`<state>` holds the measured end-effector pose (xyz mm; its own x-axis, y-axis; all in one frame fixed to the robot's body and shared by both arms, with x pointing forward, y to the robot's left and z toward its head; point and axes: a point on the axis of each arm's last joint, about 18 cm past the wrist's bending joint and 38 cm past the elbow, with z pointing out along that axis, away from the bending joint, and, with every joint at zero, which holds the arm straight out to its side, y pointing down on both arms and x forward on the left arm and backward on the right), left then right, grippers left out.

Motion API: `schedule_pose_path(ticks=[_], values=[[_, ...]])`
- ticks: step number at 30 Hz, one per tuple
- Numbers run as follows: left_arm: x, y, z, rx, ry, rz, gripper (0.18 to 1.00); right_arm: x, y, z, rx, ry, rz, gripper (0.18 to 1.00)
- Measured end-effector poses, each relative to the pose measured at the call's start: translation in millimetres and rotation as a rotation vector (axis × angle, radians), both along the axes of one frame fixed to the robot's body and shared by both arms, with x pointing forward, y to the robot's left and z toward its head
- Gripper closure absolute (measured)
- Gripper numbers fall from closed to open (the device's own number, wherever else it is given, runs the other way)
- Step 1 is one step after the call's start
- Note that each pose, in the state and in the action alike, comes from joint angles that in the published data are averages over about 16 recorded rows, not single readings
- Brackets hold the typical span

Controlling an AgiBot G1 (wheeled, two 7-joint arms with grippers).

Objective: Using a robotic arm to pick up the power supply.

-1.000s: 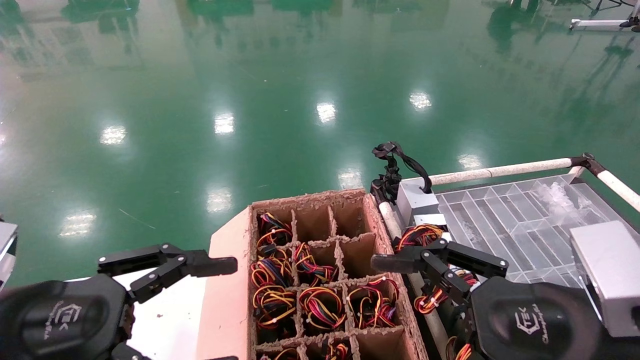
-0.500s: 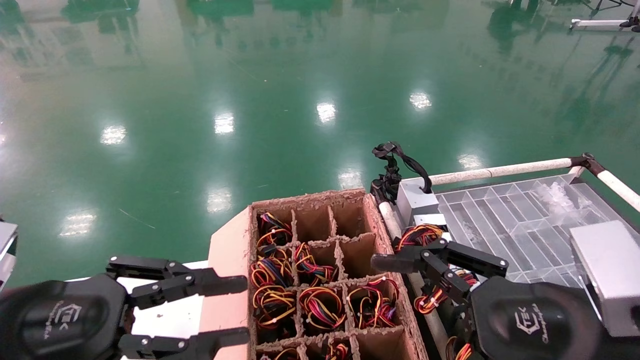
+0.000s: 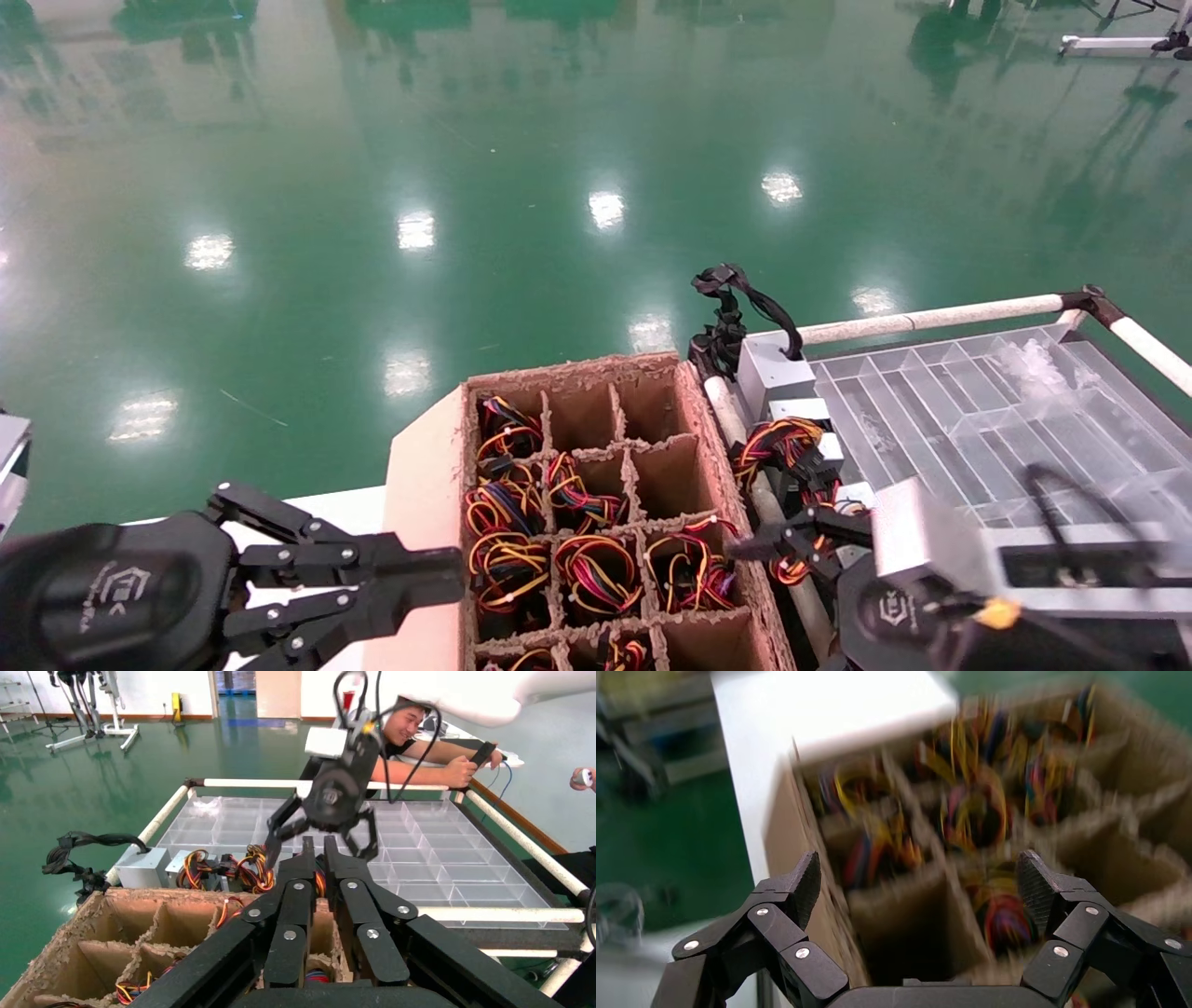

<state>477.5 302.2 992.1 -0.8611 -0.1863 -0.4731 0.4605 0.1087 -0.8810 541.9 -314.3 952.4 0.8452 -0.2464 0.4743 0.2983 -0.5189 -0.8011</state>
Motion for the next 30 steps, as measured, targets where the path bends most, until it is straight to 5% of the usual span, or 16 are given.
schedule_pose_path(ticks=[15, 30], values=[[0, 0, 0, 0.000, 0.000, 0.000, 0.991, 50, 14, 0, -0.200, -0.005, -0.065, 0.222], [0, 0, 0, 0.000, 0.000, 0.000, 0.993, 75, 16, 2, -0.273, -0.041, -0.080, 0.479]])
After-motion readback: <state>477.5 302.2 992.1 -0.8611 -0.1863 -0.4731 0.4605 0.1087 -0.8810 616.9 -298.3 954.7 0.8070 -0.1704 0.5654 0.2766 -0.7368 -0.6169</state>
